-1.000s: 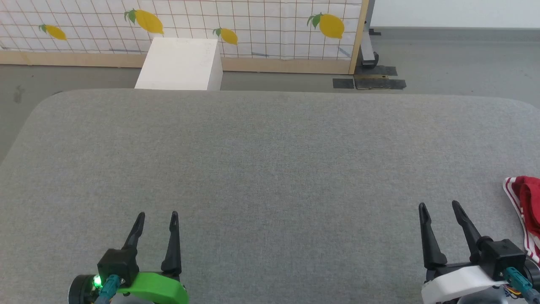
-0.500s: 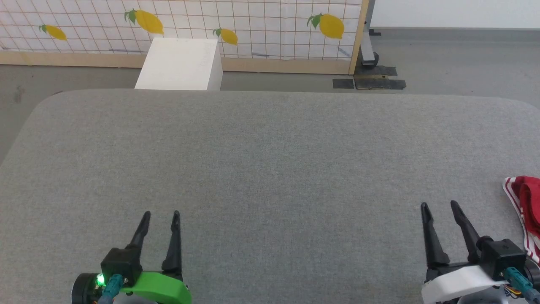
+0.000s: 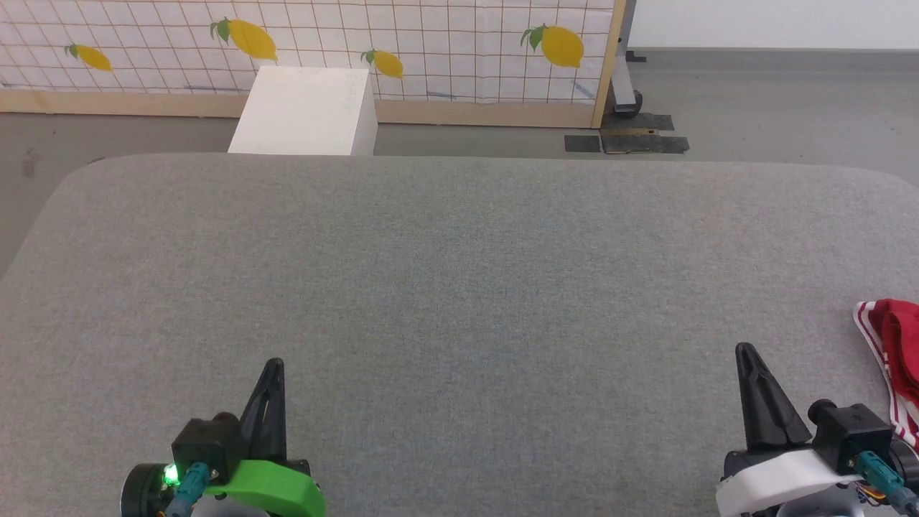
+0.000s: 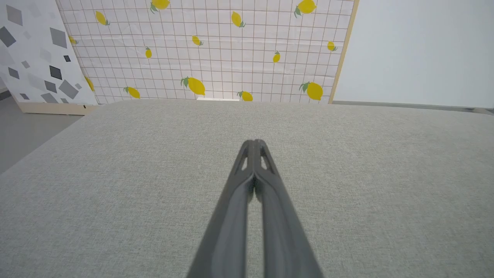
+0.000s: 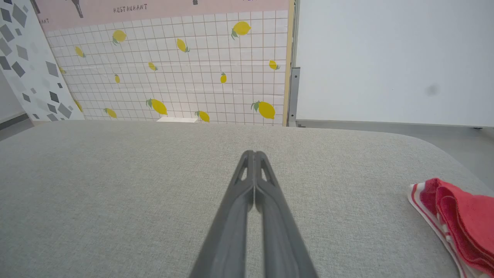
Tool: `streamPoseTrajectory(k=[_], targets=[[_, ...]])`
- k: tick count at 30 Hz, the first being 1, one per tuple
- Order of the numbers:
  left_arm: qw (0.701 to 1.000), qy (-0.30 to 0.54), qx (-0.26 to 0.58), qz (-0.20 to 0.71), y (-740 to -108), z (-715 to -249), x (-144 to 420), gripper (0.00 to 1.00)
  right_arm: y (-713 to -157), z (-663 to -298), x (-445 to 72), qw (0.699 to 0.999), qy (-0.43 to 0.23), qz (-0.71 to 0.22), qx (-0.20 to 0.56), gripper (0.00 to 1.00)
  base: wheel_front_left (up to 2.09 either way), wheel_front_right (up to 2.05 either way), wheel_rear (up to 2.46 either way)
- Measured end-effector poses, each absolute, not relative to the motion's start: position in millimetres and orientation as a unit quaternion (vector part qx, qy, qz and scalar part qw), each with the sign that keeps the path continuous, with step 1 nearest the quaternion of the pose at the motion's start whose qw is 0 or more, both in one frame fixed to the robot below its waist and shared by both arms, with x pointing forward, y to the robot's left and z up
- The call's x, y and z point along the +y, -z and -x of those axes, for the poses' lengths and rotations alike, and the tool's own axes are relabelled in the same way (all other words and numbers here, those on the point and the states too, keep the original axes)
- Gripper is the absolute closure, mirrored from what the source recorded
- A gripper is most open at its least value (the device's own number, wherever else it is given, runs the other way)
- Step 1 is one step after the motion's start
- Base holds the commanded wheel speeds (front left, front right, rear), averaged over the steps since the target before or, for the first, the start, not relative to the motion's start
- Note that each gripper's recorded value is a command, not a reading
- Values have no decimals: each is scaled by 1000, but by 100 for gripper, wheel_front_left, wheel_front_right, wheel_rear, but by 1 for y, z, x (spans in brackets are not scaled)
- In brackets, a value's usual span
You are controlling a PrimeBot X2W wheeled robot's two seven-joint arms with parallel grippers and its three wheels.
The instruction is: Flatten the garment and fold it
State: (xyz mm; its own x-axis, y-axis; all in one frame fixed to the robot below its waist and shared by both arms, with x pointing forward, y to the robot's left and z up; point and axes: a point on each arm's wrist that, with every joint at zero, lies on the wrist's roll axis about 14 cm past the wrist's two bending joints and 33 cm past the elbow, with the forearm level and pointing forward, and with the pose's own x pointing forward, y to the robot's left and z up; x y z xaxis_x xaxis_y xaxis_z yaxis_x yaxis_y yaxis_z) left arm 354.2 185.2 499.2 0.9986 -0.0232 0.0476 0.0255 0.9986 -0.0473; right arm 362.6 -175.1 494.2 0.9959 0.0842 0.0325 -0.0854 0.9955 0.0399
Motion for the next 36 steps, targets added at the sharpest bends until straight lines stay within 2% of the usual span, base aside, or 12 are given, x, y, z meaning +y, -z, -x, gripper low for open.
streamPoseTrajectory(k=[36], targets=[[1000, 12, -11, 12, -504, -359, 182, 100, -500, -363, -170, 999, -51, -9, -3, 100, 0, 0, 0]])
